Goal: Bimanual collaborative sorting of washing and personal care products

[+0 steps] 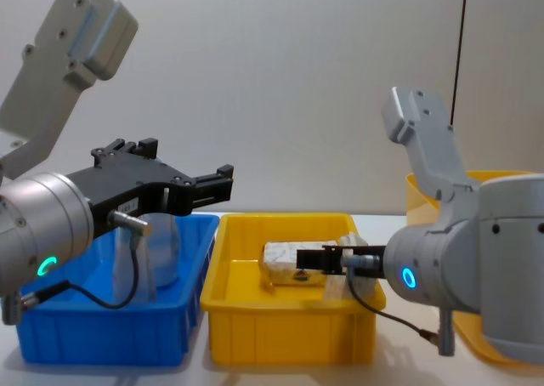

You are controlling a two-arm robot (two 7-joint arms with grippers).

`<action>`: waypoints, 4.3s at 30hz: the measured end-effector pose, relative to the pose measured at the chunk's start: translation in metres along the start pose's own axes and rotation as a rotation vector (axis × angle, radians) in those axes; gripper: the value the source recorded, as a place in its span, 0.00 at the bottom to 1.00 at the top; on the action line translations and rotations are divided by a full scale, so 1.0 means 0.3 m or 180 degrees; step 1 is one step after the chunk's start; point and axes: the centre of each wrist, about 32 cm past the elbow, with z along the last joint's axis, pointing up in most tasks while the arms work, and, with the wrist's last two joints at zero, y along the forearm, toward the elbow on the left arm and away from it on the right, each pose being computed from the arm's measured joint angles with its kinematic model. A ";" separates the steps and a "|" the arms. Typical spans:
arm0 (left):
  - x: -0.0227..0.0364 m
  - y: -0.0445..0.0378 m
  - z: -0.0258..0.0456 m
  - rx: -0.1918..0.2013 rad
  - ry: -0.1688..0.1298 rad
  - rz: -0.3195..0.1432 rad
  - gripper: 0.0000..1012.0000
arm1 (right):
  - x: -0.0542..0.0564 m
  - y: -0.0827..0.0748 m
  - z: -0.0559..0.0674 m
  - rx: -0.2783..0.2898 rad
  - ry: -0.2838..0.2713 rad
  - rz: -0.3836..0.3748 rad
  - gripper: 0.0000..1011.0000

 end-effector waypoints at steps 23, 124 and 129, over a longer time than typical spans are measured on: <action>0.000 0.000 0.000 0.0000 0.0000 0.0000 0.99 | -0.013 0.036 0.006 -0.0128 0.0082 -0.0041 0.49; 0.000 0.000 0.000 0.0000 0.0000 0.0000 0.99 | 0.254 -0.111 0.159 0.0978 -0.0555 -0.0966 0.99; 0.000 0.000 0.000 0.0003 -0.0004 0.0004 0.99 | 0.248 -0.120 0.162 0.1044 -0.0558 -0.0877 0.99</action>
